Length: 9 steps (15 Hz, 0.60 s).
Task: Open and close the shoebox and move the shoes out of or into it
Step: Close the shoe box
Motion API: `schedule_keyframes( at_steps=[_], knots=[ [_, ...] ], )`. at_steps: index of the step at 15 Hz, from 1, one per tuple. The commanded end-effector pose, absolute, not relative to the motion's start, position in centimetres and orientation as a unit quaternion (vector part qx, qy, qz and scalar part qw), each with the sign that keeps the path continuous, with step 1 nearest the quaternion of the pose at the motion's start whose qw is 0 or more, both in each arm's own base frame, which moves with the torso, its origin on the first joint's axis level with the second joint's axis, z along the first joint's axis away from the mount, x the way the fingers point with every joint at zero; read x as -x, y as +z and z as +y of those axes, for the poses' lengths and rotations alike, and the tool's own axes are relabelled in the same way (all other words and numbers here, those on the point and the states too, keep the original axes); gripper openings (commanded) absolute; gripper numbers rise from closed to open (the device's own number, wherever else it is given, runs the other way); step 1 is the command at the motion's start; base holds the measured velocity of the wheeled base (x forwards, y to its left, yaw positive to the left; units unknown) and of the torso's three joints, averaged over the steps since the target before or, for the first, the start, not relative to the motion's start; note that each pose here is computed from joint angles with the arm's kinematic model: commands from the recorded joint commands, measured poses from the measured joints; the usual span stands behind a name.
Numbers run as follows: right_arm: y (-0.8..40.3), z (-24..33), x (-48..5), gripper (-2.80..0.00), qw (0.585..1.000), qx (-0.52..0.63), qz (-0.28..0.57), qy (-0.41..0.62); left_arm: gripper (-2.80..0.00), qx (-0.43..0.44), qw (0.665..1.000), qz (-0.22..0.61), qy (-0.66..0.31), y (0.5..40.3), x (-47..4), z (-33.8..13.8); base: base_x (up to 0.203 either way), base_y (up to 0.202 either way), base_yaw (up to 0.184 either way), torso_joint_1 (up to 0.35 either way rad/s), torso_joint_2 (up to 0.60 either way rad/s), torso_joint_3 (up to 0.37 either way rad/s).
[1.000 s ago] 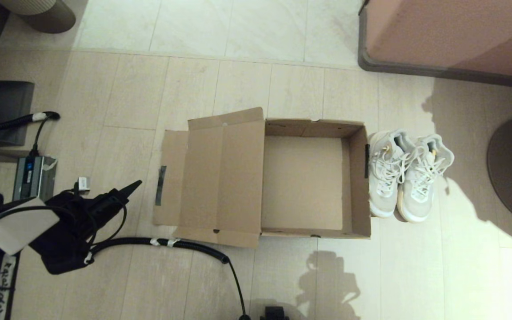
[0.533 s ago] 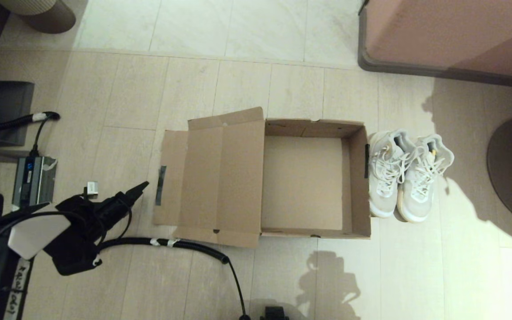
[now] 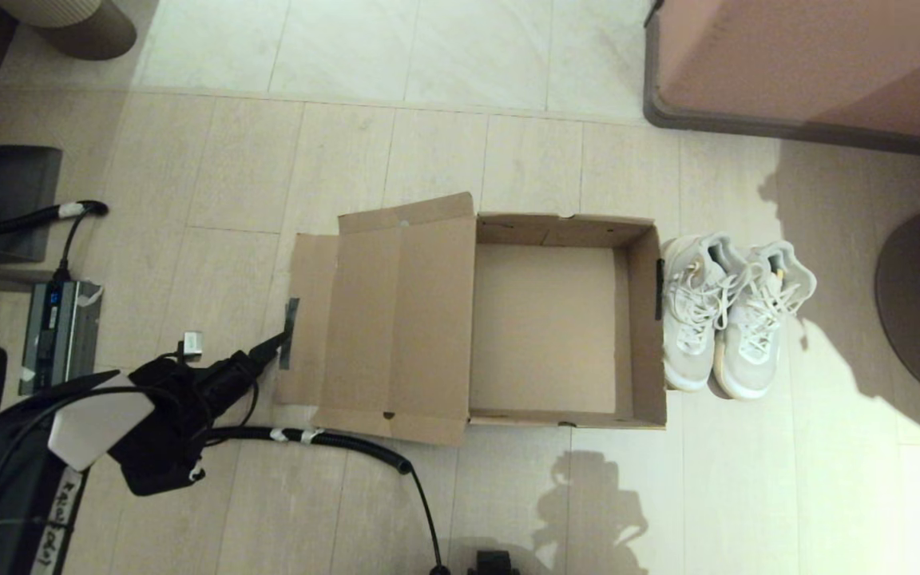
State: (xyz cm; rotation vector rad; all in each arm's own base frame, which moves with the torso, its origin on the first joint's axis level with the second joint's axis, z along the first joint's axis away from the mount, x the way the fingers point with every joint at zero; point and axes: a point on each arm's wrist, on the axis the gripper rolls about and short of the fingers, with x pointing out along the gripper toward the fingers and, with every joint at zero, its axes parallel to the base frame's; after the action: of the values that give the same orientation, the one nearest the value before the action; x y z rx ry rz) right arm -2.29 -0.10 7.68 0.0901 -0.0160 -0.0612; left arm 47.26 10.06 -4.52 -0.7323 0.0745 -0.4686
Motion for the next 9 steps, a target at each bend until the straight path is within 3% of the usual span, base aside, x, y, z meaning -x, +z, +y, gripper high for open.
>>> schedule_keyframes(
  at_steps=[1,9],
  knots=[
    [7.6,-0.1,2.2,-2.8,0.998,-0.045,-0.005,-0.031,0.0,0.358,0.903,0.043,-0.233,-5.1,-47.3,9.4,0.0,0.0,0.0,0.0,0.0,0.0],
    [7.6,-0.1,2.2,-2.8,0.998,-0.045,-0.005,-0.031,0.0,0.363,0.898,0.059,-0.242,-5.7,-47.2,7.9,0.0,0.0,0.0,0.0,0.0,0.0]
  ],
)
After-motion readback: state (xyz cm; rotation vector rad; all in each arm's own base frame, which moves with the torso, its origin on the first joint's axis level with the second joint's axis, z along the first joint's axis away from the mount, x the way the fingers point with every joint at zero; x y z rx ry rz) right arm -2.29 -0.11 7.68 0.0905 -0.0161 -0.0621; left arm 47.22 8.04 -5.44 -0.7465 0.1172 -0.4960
